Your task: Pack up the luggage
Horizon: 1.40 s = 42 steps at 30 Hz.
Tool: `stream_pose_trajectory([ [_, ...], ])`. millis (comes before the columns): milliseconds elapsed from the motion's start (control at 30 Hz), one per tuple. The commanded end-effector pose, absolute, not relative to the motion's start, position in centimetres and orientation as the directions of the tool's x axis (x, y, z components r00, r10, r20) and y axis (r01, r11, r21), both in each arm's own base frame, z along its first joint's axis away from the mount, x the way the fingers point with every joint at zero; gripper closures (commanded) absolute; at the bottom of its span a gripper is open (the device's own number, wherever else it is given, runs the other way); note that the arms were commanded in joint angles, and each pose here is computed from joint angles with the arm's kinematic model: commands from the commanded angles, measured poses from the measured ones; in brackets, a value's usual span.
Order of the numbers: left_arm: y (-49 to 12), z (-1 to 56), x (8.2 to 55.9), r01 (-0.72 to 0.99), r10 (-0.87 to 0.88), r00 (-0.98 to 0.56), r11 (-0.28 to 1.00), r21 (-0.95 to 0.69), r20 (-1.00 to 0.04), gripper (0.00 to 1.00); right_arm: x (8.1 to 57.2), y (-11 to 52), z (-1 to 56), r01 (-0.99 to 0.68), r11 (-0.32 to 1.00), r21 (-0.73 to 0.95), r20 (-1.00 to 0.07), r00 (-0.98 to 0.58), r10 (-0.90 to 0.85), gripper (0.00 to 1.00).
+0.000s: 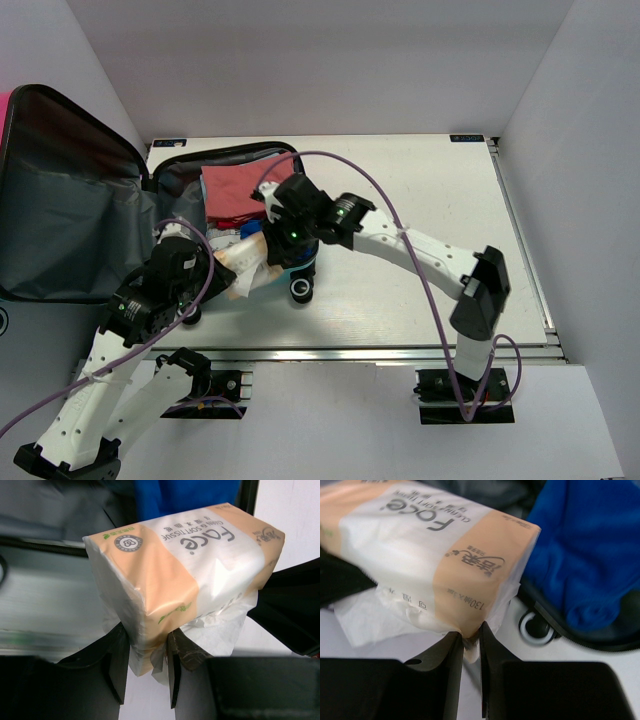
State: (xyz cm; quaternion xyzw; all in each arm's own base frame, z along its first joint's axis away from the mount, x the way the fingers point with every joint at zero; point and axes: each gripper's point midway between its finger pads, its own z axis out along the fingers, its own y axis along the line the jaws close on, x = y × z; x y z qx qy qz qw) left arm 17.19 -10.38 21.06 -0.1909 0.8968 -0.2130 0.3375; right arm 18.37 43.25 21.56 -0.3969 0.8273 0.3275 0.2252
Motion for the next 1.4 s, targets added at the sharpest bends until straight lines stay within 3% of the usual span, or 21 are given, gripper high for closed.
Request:
stream_pose_trajectory([
  [0,-12.8,26.7,21.3,-0.130,-0.606,-0.574,0.732,-0.669,-0.551,1.00,18.8,50.6,28.6,-0.875,0.268,0.403,-0.806,-0.478,-0.348,1.00],
  [233,-6.6,24.6,25.8,-0.456,-0.646,-0.362,0.752,-0.476,-0.672,1.00,22.8,56.0,26.0,-0.840,0.311,0.445,-0.794,-0.530,-0.297,1.00],
  [400,-5.9,23.7,28.1,-0.521,-0.601,-0.340,0.761,-0.387,-0.723,1.00,21.8,58.4,23.2,-0.831,0.235,0.504,-0.772,-0.555,-0.309,1.00],
  [567,-3.4,22.9,29.0,-0.611,-0.542,-0.312,0.744,-0.271,-0.780,1.00,21.3,59.2,19.5,-0.781,0.260,0.568,-0.705,-0.624,-0.336,1.00],
  [700,-2.0,21.8,29.2,-0.659,-0.510,-0.322,0.726,-0.199,-0.798,1.00,20.0,59.4,19.2,-0.794,0.222,0.566,-0.715,-0.607,-0.349,1.00],
  [833,-1.0,20.7,29.8,-0.673,-0.515,-0.317,0.714,-0.194,-0.796,1.00,18.8,58.8,17.8,-0.798,0.195,0.571,-0.699,-0.597,-0.395,0.80],
  [1100,1.8,15.2,30.0,-0.736,-0.508,-0.411,0.675,-0.053,-0.757,1.00,18.5,57.9,16.1,-0.814,0.178,0.552,-0.698,-0.569,-0.434,0.76],
  [1233,3.0,15.0,30.5,-0.727,-0.485,-0.427,0.686,-0.030,-0.763,1.00,17.5,57.6,16.0,-0.816,0.122,0.566,-0.686,-0.548,-0.479,0.53],
  [1267,3.2,15.5,30.4,-0.720,-0.466,-0.427,0.694,-0.021,-0.775,1.00,17.3,57.2,16.5,-0.814,0.121,0.568,-0.682,-0.548,-0.485,0.39],
  [1300,3.7,15.9,30.3,-0.722,-0.456,-0.419,0.692,-0.016,-0.785,1.00,17.5,56.8,16.6,-0.816,0.128,0.564,-0.683,-0.548,-0.484,0.34],
  [1333,4.1,16.3,30.1,-0.726,-0.443,-0.411,0.688,-0.007,-0.797,1.00,17.4,56.4,17.0,-0.818,0.127,0.561,-0.686,-0.545,-0.483,0.12],
  [1367,4.5,16.6,29.9,-0.728,-0.437,-0.408,0.685,-0.003,-0.802,1.00,17.6,56.0,19.1,-0.829,0.118,0.546,-0.715,-0.535,-0.451,0.11],
])
